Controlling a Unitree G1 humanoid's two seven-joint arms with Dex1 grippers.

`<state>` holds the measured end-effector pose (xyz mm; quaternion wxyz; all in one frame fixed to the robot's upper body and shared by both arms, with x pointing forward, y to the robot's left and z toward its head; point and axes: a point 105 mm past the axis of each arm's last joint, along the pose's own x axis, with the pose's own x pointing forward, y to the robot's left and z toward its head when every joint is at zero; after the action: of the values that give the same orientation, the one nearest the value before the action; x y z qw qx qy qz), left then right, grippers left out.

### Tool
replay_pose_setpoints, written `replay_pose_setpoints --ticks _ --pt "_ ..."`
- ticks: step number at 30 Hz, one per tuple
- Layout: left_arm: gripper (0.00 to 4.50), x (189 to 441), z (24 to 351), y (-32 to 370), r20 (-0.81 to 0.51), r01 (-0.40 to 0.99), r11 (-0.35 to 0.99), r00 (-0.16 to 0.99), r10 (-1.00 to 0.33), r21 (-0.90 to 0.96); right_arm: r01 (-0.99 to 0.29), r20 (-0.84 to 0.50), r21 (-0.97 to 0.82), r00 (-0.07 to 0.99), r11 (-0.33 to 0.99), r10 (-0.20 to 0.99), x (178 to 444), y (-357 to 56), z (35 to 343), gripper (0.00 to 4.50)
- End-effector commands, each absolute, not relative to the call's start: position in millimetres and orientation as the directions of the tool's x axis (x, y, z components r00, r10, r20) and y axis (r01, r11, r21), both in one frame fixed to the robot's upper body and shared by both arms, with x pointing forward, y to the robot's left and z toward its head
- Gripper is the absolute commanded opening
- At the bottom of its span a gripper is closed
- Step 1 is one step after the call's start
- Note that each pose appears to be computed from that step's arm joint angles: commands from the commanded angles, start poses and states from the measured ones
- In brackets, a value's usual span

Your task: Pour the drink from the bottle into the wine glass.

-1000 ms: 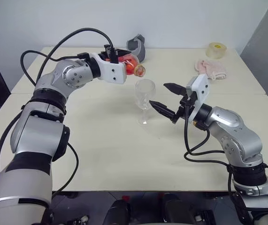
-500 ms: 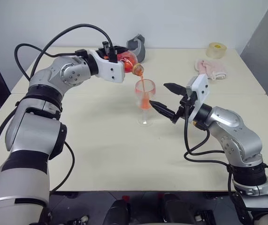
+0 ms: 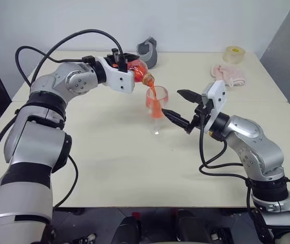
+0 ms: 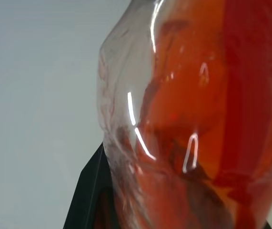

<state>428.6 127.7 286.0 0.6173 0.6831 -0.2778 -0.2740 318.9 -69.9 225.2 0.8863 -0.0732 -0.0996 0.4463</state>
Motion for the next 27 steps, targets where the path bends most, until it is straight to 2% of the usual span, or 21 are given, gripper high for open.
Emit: replay_pose_setpoints --ticks 1,27 --pt "1.26 424.5 313.9 128.0 0.039 -0.125 -0.065 0.688 -0.724 0.99 -0.765 0.144 -0.248 0.578 0.595 0.803 316.6 -71.8 233.3 4.5" --pt "1.26 424.9 314.6 129.0 0.025 -0.156 -0.117 0.694 -0.719 0.981 -0.771 0.145 -0.243 0.571 0.588 0.808 313.8 -68.9 231.3 4.5"
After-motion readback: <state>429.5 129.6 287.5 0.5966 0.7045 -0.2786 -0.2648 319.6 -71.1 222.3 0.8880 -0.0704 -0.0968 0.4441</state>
